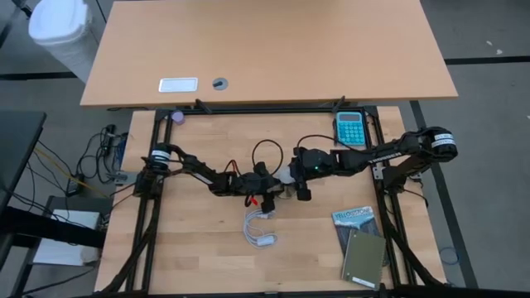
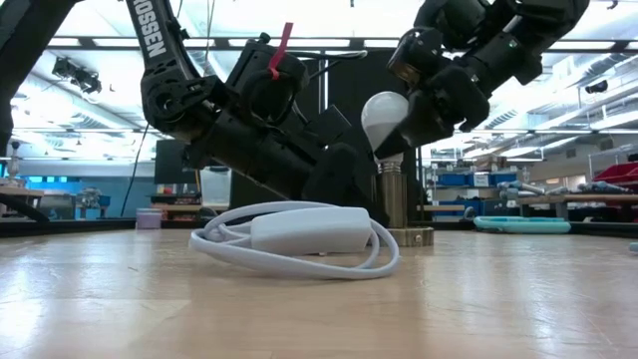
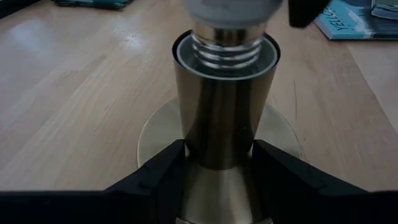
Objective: Screw lightbulb
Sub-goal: Insert the lightbulb into the desk lamp
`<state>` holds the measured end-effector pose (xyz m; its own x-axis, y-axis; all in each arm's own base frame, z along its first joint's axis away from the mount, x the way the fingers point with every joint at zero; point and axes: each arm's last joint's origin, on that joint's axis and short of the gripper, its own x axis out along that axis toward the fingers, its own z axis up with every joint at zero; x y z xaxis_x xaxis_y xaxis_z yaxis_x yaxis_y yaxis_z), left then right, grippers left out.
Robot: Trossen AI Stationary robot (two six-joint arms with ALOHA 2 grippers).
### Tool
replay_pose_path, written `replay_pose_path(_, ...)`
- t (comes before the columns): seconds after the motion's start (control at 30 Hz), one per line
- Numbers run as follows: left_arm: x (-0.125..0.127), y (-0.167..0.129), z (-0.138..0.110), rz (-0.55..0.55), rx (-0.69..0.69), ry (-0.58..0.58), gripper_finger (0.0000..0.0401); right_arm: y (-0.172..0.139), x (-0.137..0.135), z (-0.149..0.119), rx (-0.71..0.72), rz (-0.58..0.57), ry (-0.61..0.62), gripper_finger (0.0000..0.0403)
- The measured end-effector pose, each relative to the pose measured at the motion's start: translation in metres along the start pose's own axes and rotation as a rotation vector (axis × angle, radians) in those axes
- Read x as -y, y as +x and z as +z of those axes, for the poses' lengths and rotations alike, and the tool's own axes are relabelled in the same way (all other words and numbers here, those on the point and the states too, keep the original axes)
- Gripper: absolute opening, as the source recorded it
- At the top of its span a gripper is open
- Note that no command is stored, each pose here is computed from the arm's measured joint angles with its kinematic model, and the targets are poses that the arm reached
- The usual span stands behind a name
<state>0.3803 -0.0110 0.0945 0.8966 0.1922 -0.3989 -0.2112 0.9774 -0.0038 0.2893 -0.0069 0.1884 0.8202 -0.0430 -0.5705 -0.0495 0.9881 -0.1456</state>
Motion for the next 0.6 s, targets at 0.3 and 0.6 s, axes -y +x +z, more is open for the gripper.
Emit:
replay_pose_path(0.3, 0.0, 0.0, 0.0, 0.0, 0.002, -0.027, 0.0193, 0.001, -0.003, -0.012, 0.042, -0.003, -0.008, 0.0231)
replay_pose_path(0.6, 0.0, 0.0, 0.0, -0.002, 0.003, -0.044, 0.0193, 0.001, -0.005, -0.025, 0.076, -0.009, -0.036, 0.0231)
